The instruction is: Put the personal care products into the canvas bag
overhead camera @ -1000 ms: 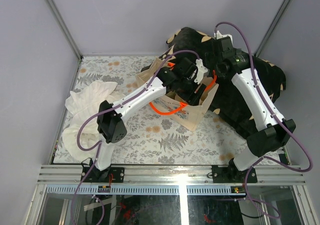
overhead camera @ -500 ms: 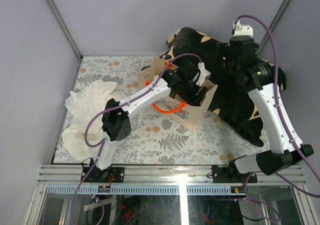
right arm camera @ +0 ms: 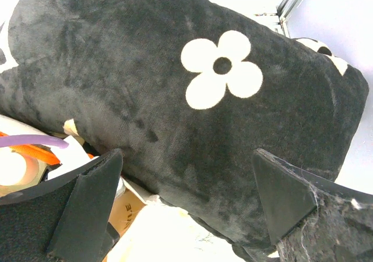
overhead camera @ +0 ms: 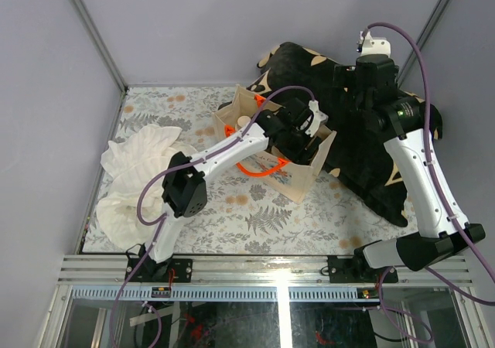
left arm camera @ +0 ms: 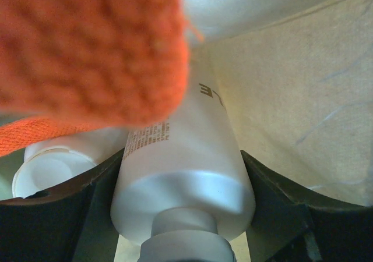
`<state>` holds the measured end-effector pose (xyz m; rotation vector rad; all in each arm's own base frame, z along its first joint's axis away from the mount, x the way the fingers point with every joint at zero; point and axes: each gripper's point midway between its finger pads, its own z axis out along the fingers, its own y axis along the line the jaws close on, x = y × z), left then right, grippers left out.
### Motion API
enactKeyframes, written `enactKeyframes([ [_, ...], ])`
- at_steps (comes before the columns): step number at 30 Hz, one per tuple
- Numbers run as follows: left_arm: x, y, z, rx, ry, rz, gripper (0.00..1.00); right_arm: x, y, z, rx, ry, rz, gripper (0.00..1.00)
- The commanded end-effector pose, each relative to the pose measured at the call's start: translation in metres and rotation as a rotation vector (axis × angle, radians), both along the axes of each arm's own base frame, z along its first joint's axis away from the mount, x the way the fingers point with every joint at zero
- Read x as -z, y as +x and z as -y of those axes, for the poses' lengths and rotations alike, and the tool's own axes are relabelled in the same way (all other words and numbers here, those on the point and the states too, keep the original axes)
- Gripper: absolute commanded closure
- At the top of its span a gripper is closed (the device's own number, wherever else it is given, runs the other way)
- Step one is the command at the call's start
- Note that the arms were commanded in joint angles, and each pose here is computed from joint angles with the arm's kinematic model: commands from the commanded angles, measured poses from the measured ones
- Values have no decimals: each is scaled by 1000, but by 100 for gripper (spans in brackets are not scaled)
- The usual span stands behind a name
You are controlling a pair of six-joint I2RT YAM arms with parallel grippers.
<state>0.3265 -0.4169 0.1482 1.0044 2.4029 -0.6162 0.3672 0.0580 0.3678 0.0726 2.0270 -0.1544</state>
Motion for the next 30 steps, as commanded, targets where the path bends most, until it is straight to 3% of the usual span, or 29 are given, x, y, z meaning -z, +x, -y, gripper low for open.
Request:
enactKeyframes([
  [1,-5,11,16,19,-42,49,69,-5,3,2,-5,-4,21,1],
  [4,-5,11,15,5,-45,48,42,-4,4,2,-10,-10,16,1],
  [12,-45,11,25,3,-147,74,1,2,9,-1,-27,-10,0,1],
  [18,-117,10,27,-11,-297,134,0,8,15,-9,-60,5,-11,1],
  [23,-197,22,-5,-125,-421,278,0,8,21,-15,-83,18,-2,1],
  [26,-242,47,-57,-325,-463,383,0,3,23,-16,-88,14,18,1],
  [30,-258,84,-150,-643,-412,456,0,2,25,-17,-106,1,37,1],
])
